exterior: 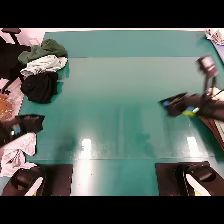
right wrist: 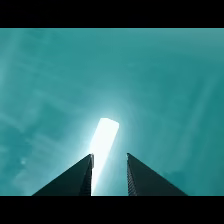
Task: Fold the shirts.
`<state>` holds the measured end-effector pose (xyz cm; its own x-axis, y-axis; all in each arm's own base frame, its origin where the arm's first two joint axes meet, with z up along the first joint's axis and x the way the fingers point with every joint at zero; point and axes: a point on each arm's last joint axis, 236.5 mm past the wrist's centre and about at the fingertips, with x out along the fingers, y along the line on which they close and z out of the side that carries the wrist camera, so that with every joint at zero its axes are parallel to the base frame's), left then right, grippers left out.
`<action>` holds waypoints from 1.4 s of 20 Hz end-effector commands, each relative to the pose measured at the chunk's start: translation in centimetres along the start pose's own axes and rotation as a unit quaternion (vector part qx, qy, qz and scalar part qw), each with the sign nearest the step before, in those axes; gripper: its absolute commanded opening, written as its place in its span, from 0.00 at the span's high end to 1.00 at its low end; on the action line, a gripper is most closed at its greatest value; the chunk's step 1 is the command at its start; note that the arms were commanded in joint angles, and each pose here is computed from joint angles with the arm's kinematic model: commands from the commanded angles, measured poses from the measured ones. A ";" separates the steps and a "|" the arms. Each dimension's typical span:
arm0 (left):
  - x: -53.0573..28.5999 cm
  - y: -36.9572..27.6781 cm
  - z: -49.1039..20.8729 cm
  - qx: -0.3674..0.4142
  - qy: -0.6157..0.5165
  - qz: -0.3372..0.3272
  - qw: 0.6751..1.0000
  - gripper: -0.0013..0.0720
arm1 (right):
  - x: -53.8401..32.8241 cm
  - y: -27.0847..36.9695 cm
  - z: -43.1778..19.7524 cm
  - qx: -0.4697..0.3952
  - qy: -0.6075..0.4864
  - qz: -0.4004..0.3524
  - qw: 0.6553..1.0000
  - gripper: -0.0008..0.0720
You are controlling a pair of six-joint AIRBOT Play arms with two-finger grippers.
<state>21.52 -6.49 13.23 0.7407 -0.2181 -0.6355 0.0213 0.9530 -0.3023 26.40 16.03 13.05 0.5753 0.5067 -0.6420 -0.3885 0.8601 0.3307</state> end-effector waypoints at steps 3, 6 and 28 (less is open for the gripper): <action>0.2 2.9 -4.9 -0.025 0.002 0.015 1.000 0.73 | 4.3 6.1 -9.0 0.022 0.043 0.105 0.993 0.75; 1.5 4.4 -8.6 -0.025 0.065 0.043 0.997 0.73 | 5.1 6.2 -11.6 0.032 0.071 0.108 0.991 0.83; 1.6 4.3 -9.3 -0.028 0.077 0.040 0.996 0.73 | 5.2 6.4 -11.5 0.031 0.065 0.111 0.991 0.82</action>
<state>16.57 -4.74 4.31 0.6251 -0.1753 -0.7606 -0.0756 0.9563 -0.2825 18.64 23.46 3.89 0.3818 0.6745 -0.6319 -0.4473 0.7331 0.5123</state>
